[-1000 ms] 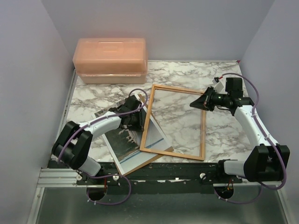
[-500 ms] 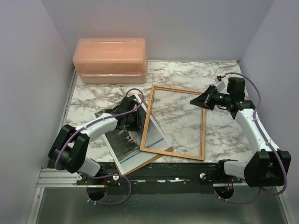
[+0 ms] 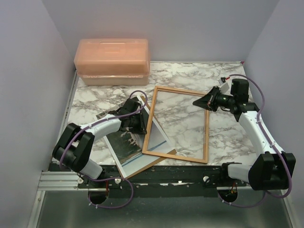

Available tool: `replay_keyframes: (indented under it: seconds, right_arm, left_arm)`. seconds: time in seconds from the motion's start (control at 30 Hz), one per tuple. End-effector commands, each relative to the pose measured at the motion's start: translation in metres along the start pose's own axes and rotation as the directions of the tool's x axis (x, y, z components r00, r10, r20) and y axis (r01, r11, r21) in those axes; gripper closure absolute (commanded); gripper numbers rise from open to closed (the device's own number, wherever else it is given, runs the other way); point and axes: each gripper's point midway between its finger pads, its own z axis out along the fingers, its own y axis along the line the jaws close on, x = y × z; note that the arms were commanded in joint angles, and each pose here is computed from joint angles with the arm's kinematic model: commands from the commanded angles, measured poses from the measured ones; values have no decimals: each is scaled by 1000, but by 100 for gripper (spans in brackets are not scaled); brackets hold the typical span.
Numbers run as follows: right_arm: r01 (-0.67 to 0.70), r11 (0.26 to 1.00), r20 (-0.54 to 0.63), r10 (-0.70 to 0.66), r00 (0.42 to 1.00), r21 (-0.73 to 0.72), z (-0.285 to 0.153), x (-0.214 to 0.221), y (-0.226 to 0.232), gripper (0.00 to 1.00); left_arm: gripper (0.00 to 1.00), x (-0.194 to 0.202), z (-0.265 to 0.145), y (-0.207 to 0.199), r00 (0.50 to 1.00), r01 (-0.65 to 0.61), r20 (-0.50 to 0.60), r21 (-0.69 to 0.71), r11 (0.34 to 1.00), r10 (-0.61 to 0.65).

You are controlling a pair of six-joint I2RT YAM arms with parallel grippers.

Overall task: Put the photo into the frame
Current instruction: Place the photo frame item in the photo frame.

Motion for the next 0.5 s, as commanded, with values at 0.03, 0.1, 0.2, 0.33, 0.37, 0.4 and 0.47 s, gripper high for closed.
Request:
replay_keyframes:
  seconds: [0.03, 0.1, 0.2, 0.33, 0.37, 0.4, 0.47]
  right_arm:
    - [-23, 1000, 14, 23, 1000, 0, 3, -1, -5, 99]
    - [-35, 999, 12, 35, 999, 5, 5, 0, -9, 100]
    - [-48, 999, 8, 48, 999, 7, 7, 0, -12, 100]
    - [-64, 998, 5, 64, 998, 2, 10, 2, -16, 99]
    - [-69, 998, 3, 69, 998, -2, 11, 3, -17, 99]
    - [-65, 998, 1, 65, 998, -5, 12, 3, -17, 99]
    - [-71, 997, 0, 71, 997, -3, 13, 3, -19, 99]
  left_arm:
    - [76, 1, 6, 5, 1000, 3, -10, -16, 1000, -3]
    - [76, 2, 6, 6, 1000, 1, -12, -20, 1000, -1]
    - [77, 1, 6, 7, 1000, 1, -10, -26, 1000, -1]
    - [78, 1, 6, 8, 1000, 0, -11, -28, 1000, 0]
    - [78, 1, 6, 8, 1000, 0, -12, -29, 1000, 0]
    - [78, 2, 6, 8, 1000, 0, -13, -29, 1000, -1]
    - [79, 3, 7, 9, 1000, 0, -16, -31, 1000, 0]
